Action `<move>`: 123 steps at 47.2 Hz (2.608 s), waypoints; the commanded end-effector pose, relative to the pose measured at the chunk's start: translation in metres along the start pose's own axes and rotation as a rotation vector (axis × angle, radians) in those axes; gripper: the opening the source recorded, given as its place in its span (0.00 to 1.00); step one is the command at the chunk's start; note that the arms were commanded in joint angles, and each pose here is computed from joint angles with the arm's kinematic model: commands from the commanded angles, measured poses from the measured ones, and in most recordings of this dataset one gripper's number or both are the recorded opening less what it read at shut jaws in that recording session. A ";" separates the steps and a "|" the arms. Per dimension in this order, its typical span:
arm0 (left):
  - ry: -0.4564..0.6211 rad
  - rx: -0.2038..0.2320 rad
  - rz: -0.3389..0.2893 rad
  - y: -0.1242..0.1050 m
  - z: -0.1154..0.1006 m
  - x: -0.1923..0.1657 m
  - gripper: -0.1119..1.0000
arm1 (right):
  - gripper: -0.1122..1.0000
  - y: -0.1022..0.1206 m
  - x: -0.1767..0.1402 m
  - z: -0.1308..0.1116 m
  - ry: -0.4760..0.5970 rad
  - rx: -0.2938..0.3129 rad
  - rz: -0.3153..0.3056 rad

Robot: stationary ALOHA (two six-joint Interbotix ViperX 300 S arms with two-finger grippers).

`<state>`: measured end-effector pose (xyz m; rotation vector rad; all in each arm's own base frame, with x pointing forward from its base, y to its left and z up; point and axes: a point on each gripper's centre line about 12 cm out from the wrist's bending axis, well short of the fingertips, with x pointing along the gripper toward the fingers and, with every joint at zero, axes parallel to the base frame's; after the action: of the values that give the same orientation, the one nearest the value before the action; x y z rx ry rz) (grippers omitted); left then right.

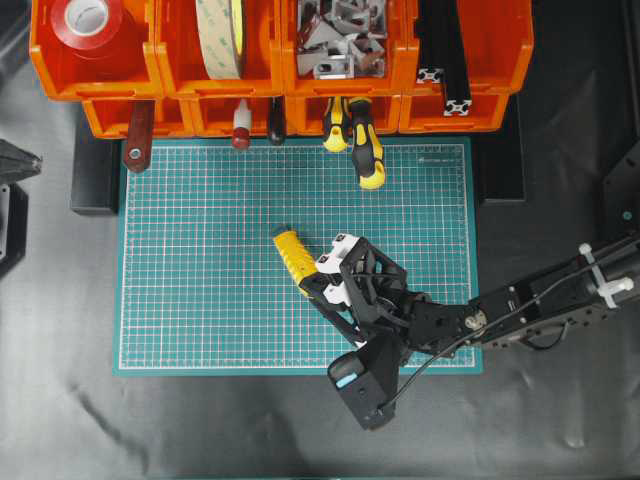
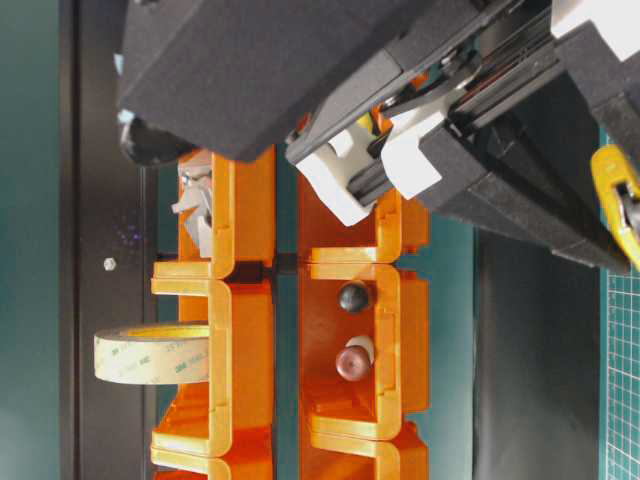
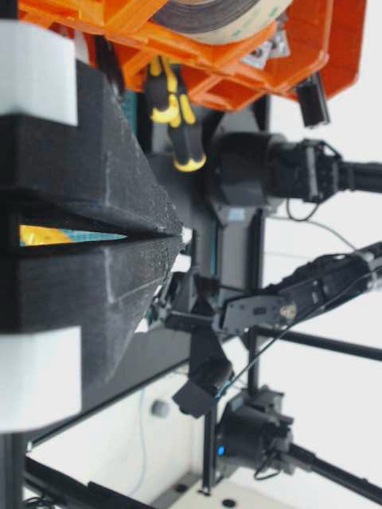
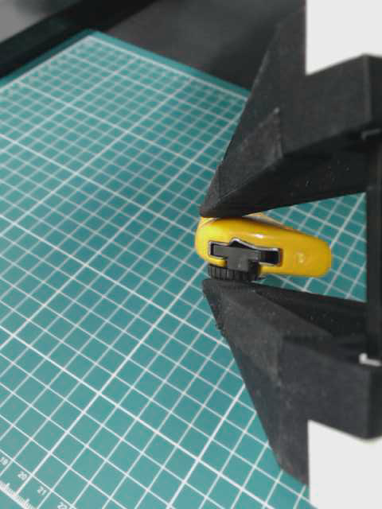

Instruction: Pick cutter from container rack with right arm.

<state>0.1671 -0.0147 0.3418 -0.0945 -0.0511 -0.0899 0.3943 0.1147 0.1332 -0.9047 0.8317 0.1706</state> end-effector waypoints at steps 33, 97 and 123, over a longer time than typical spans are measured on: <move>-0.015 -0.002 -0.004 -0.001 0.008 0.002 0.10 | 0.80 -0.003 -0.031 0.010 0.012 0.254 0.063; 0.090 0.000 -0.005 -0.002 -0.003 0.001 0.10 | 0.80 -0.085 -0.235 -0.061 -0.478 0.969 -0.003; 0.094 -0.003 -0.004 -0.002 -0.004 0.000 0.10 | 0.80 -0.097 -0.242 -0.088 -0.489 1.030 -0.070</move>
<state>0.1669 -0.0168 0.3279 -0.0920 0.0674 -0.0959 0.2238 0.0374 0.3305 0.0890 0.3433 -0.1023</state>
